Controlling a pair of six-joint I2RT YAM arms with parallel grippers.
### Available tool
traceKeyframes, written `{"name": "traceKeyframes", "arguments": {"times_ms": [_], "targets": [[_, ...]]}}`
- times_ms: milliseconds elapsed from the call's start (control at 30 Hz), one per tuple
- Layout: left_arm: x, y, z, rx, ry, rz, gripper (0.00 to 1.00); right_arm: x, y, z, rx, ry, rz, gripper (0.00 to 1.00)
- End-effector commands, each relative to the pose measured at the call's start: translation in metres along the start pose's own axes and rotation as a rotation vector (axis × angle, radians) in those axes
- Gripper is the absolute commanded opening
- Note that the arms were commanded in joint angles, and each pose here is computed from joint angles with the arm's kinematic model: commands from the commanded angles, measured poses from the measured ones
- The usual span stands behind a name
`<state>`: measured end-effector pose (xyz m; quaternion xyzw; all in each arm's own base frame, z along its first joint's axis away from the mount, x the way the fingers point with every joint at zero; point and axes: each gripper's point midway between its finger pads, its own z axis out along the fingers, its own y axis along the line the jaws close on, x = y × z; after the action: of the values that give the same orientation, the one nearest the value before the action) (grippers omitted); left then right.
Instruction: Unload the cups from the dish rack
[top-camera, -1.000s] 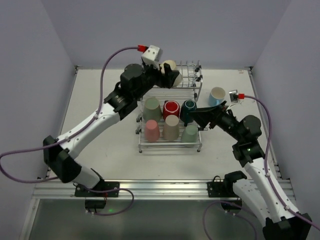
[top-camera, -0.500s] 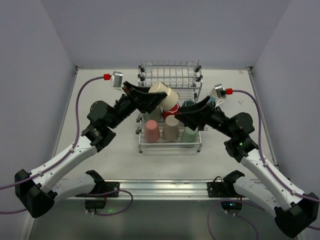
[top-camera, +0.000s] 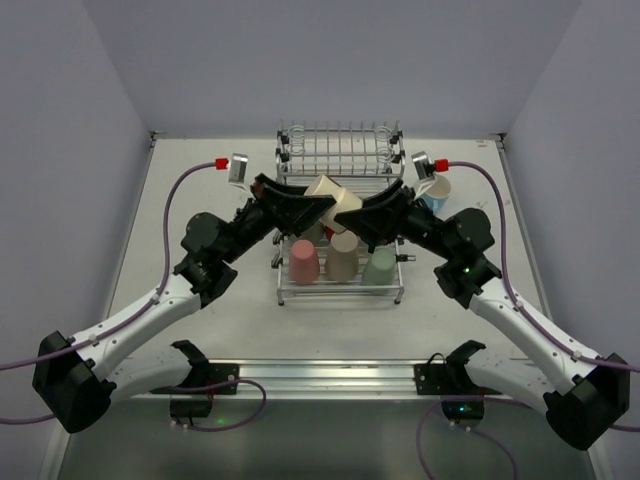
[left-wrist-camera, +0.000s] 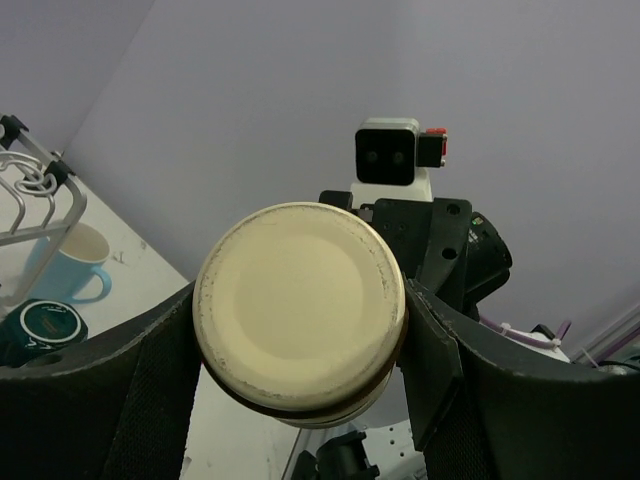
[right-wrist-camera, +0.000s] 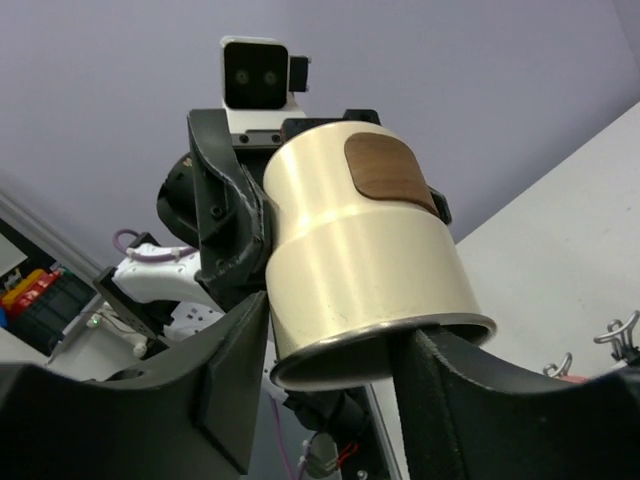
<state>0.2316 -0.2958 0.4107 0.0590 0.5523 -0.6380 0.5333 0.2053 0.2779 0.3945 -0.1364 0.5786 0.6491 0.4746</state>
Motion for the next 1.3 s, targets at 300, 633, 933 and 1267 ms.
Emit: {"name": "traceKeyframes", "arguments": {"times_ms": [300,633,933,1267], "targets": [[-0.015,-0.020,-0.010,0.060,-0.066,0.054,0.79,-0.027,0.024,0.014,-0.041,-0.122,-0.036,0.03],[-0.073,-0.032,-0.062,-0.206,-0.085,0.441,1.00,-0.021,-0.032,-0.024,0.378,-0.017,-0.208,0.00],[0.003,0.059,-0.163,-0.544,0.259,0.549,1.00,-0.090,-0.157,-0.153,1.168,0.016,-0.305,0.00],[0.036,0.089,-0.189,-0.565,0.317,0.571,1.00,-0.146,-0.262,-0.253,1.585,0.008,-0.163,0.00]]}}
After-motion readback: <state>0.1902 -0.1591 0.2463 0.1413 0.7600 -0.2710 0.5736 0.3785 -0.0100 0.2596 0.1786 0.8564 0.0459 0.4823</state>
